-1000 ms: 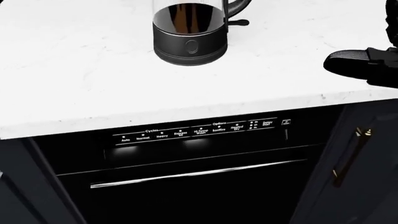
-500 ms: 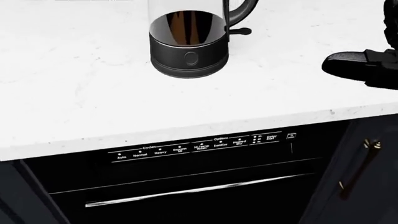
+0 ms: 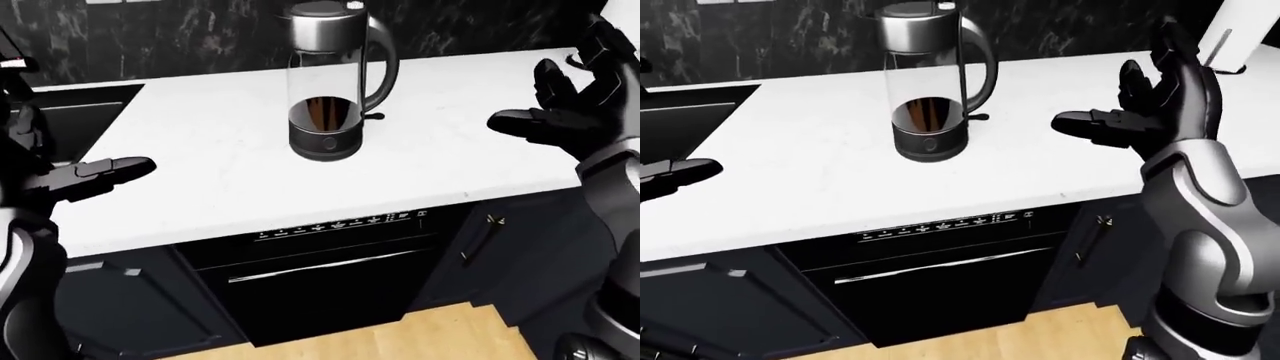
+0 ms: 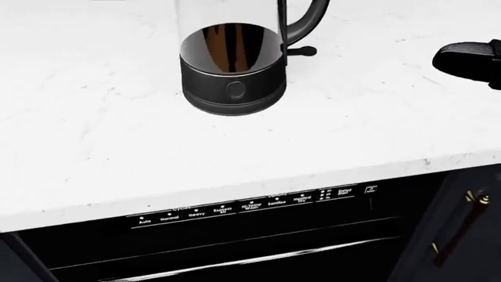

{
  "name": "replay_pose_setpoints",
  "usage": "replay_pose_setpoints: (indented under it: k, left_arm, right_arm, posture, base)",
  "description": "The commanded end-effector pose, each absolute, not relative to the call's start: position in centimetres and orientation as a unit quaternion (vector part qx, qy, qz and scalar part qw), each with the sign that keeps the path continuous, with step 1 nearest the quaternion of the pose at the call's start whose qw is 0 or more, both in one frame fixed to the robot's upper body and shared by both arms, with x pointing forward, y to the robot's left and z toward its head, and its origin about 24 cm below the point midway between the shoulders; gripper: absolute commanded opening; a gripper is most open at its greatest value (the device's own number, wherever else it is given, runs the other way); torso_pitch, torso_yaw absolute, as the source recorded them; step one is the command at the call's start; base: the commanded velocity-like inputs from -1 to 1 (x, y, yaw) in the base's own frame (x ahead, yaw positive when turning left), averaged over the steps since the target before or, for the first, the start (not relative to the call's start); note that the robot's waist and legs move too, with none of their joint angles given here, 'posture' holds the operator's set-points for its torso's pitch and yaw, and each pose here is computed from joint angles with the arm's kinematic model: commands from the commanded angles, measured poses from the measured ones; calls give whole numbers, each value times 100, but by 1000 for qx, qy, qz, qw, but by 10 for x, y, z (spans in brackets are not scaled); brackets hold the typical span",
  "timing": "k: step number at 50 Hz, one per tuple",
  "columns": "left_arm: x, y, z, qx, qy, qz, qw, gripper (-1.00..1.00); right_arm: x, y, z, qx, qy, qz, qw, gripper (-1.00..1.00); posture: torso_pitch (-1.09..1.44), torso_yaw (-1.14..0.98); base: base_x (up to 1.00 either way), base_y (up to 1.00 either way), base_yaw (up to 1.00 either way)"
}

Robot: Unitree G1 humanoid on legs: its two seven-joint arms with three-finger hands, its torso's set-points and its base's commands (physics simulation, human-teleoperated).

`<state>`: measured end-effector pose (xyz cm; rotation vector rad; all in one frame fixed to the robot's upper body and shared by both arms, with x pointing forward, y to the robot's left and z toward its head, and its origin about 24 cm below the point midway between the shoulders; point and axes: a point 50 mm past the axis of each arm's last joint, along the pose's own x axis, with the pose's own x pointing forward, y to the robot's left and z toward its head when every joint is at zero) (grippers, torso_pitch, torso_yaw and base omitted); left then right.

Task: Press the button to open the lid of the electric kettle.

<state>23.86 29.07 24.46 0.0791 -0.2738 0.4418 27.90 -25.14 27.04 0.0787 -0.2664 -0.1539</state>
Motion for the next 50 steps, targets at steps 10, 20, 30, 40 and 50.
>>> replay_pose_setpoints:
  k: [10, 20, 30, 40, 50]
  left_arm:
    - [234, 285, 261, 50, -182, 208, 960, 100]
    - [233, 285, 262, 49, -183, 208, 960, 100]
    - [234, 285, 263, 49, -184, 207, 960, 100]
    - [233, 286, 265, 50, -186, 210, 959, 100]
    - [230, 291, 272, 52, -191, 217, 956, 100]
  right_arm:
    - [269, -254, 291, 33, -190, -85, 977, 100]
    - [269, -254, 291, 33, -191, -84, 977, 100]
    - [268, -254, 293, 33, -192, -83, 977, 100]
    - [268, -255, 294, 33, -193, -84, 977, 100]
    - [266, -258, 303, 31, -200, -87, 975, 100]
  posture:
    - [0, 0]
    - [0, 0]
    - [0, 0]
    - [0, 0]
    - [0, 0]
  base:
    - [11, 0, 0]
    - [11, 0, 0]
    - [11, 0, 0]
    - [11, 0, 0]
    - [10, 0, 0]
